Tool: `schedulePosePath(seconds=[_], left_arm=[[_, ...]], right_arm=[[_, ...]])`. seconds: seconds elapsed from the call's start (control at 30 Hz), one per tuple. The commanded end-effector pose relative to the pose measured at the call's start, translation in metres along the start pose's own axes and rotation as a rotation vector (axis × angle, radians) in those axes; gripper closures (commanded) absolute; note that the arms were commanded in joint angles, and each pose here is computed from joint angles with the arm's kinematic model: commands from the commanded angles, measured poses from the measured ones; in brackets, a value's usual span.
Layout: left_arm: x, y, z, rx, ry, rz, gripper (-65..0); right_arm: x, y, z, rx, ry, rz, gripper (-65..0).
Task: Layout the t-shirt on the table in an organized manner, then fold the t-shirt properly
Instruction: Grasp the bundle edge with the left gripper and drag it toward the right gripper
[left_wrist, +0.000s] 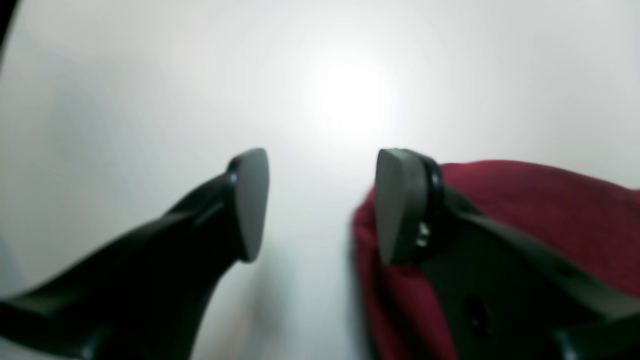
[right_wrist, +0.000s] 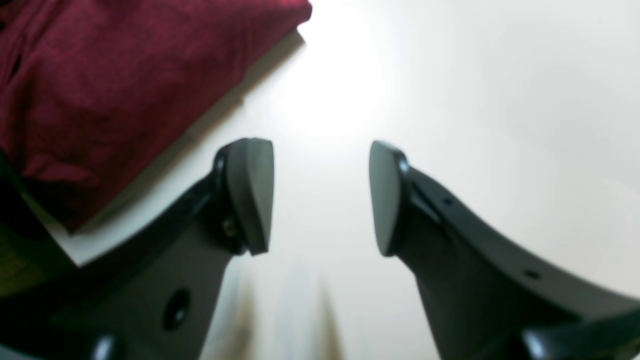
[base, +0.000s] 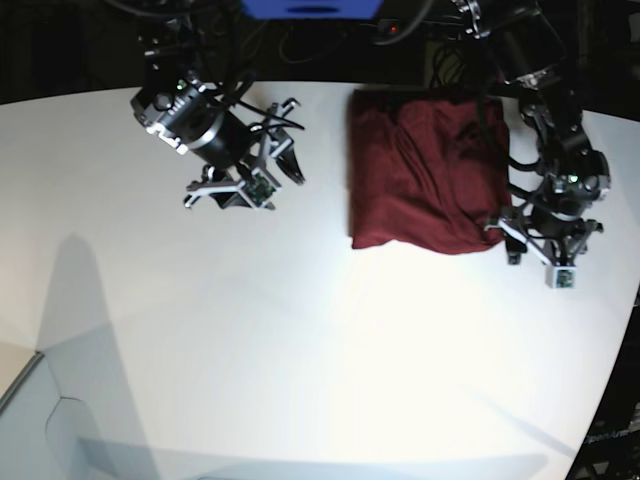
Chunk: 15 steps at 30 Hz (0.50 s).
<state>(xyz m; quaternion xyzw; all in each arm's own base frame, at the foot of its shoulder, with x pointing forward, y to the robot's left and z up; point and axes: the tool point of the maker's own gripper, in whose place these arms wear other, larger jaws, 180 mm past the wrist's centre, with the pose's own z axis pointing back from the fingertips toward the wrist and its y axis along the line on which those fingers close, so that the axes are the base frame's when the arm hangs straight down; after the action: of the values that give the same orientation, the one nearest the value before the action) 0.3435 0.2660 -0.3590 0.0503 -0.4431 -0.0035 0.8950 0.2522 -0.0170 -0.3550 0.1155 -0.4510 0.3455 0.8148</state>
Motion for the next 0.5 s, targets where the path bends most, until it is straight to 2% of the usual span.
schedulePosePath(seconds=[0.0,0.07,0.17,0.33,0.47], left_arm=[[0.024,0.009,0.006,0.023,-0.071,-0.004,-33.1],[0.033,0.017,0.015,0.053,-0.097,-0.008,-33.2],[0.029,0.023,0.034,0.077,-0.048,-0.019,-33.2],[-0.006,0.000,0.068,-0.019,0.089,0.010,-33.2],[-0.037,-0.022,0.092,-0.121,0.147,0.044,-33.2]], right_arm=[[0.015,-0.001,0.001,-0.004,-0.059,-0.002,-30.6],[0.016,-0.001,0.001,-0.002,-0.060,-0.002,-30.6],[0.016,-0.001,0.001,-0.002,-0.060,-0.002,-30.6],[0.016,-0.002,0.001,-0.006,-0.060,-0.002,-30.6],[0.016,-0.003,0.001,-0.009,-0.060,-0.003,-30.6]])
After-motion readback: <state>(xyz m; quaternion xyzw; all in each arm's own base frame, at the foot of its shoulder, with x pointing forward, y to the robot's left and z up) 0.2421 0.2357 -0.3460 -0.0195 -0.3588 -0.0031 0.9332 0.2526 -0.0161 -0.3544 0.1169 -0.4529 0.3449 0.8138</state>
